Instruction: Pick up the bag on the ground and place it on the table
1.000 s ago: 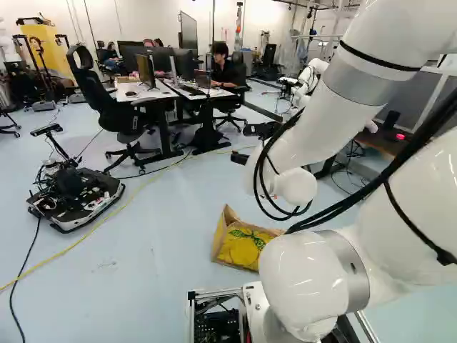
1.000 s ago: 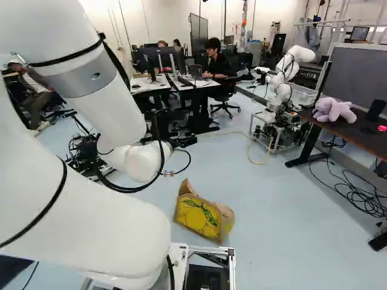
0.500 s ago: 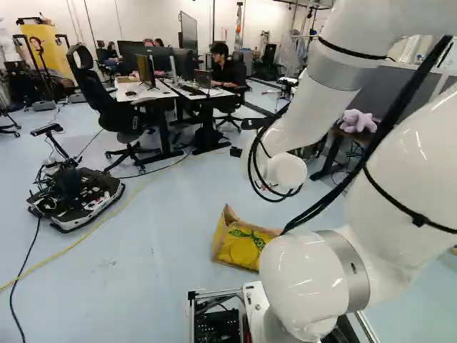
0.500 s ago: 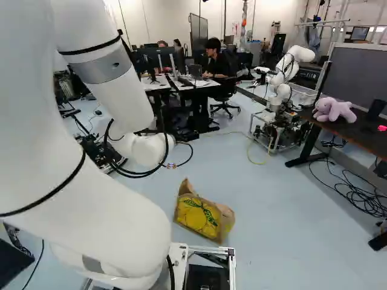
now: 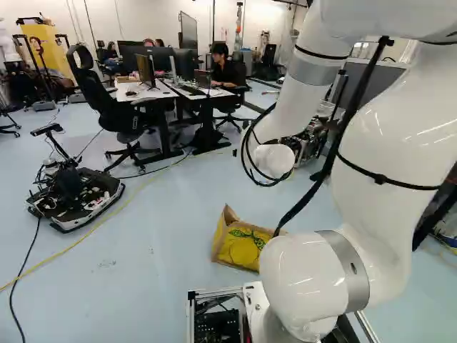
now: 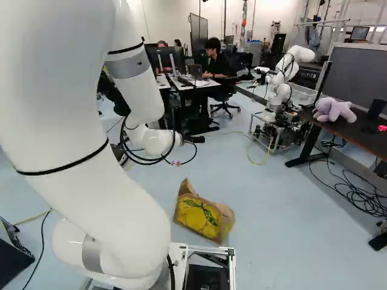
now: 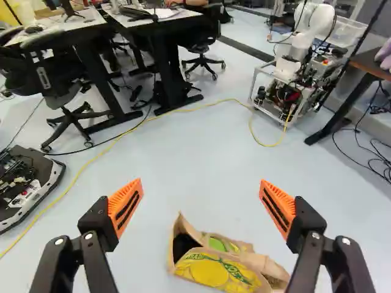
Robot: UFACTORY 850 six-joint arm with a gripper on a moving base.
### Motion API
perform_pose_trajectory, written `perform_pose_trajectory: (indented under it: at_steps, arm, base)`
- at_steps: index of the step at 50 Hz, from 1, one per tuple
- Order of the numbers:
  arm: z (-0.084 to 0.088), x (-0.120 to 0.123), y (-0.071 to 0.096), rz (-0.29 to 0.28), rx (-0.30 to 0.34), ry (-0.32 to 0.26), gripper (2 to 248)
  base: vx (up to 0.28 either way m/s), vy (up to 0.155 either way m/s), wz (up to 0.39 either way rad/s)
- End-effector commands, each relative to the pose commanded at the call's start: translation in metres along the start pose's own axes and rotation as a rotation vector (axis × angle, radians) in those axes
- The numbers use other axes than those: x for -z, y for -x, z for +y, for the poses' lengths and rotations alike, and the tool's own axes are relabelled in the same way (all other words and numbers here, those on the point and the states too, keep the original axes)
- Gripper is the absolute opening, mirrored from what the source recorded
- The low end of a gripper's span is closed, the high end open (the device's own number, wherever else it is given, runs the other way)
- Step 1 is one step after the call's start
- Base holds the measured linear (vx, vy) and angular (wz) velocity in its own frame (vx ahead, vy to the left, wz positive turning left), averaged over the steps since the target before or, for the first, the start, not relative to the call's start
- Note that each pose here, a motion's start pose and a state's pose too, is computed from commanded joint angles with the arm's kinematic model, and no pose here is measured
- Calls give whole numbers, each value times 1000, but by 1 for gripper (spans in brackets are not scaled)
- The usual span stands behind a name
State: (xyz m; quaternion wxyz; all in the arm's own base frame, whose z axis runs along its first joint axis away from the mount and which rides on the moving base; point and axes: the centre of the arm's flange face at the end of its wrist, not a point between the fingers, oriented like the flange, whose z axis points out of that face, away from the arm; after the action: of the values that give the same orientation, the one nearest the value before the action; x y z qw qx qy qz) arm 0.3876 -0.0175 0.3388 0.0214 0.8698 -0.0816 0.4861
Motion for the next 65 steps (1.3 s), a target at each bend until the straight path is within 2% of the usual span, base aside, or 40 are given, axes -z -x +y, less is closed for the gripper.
perform_pose_trajectory:
  at_steps: [28,65]
  arm:
    - [11,-72,9,-204,-130,118,247]
    - [12,-160,32,-451,-293,206,247]
  base:
    - [0,0,0]
    - [0,0,0]
